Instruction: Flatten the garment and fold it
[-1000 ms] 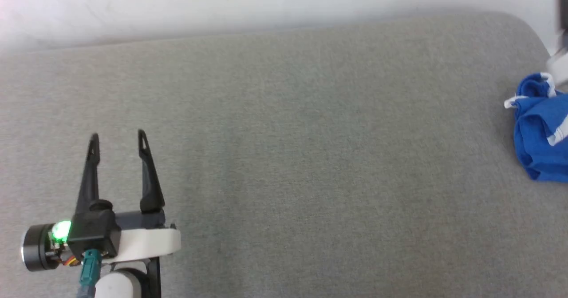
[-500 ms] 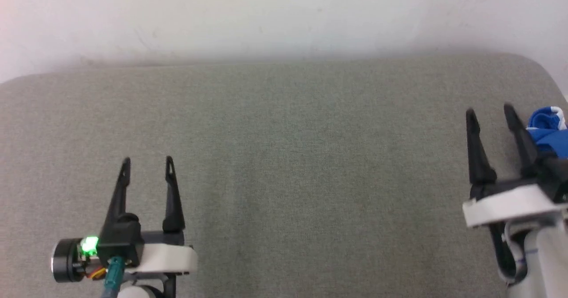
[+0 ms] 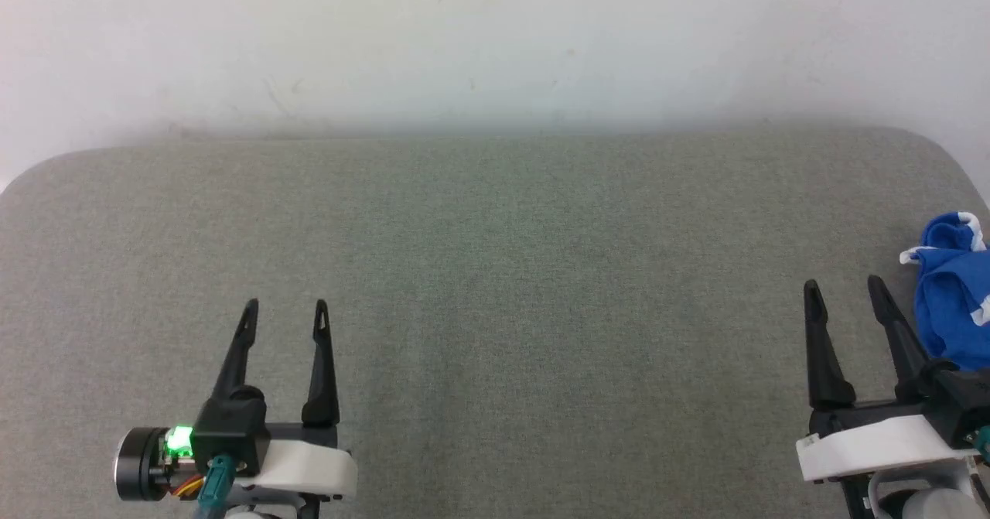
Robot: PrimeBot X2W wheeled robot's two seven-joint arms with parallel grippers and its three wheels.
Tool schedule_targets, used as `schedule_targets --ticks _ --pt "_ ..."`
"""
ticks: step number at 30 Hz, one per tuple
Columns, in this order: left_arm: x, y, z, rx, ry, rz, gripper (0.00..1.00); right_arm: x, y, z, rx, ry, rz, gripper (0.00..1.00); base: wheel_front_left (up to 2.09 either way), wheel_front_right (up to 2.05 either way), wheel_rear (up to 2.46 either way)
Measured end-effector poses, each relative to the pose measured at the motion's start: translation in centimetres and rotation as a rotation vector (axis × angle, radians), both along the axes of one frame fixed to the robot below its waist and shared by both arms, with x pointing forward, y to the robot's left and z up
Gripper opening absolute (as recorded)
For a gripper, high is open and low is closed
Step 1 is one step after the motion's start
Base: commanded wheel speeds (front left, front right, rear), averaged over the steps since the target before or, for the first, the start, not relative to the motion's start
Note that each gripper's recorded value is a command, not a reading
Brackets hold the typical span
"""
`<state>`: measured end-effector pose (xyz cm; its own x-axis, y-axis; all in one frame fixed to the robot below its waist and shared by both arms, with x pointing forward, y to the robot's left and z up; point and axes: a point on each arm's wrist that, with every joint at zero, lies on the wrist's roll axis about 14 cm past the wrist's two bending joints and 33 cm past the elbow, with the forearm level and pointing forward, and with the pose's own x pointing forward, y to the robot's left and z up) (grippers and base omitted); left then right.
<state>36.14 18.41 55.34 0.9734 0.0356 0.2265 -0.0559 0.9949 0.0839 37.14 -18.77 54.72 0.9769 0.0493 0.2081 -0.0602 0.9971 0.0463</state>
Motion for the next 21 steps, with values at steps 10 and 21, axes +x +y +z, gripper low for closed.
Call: schedule_targets --ticks 10,21 --pt "0.07 -0.05 -0.09 0.0 0.009 -0.002 0.0 -0.04 -0.02 -0.17 -0.001 0.011 0.0 0.0 0.0 0.0 0.0" --pt "0.17 -0.11 -0.31 -0.004 0.029 -0.007 0.0 -0.04 0.17 -0.4 -0.009 0.03 0.005 0.0 0.0 0.0 0.0"
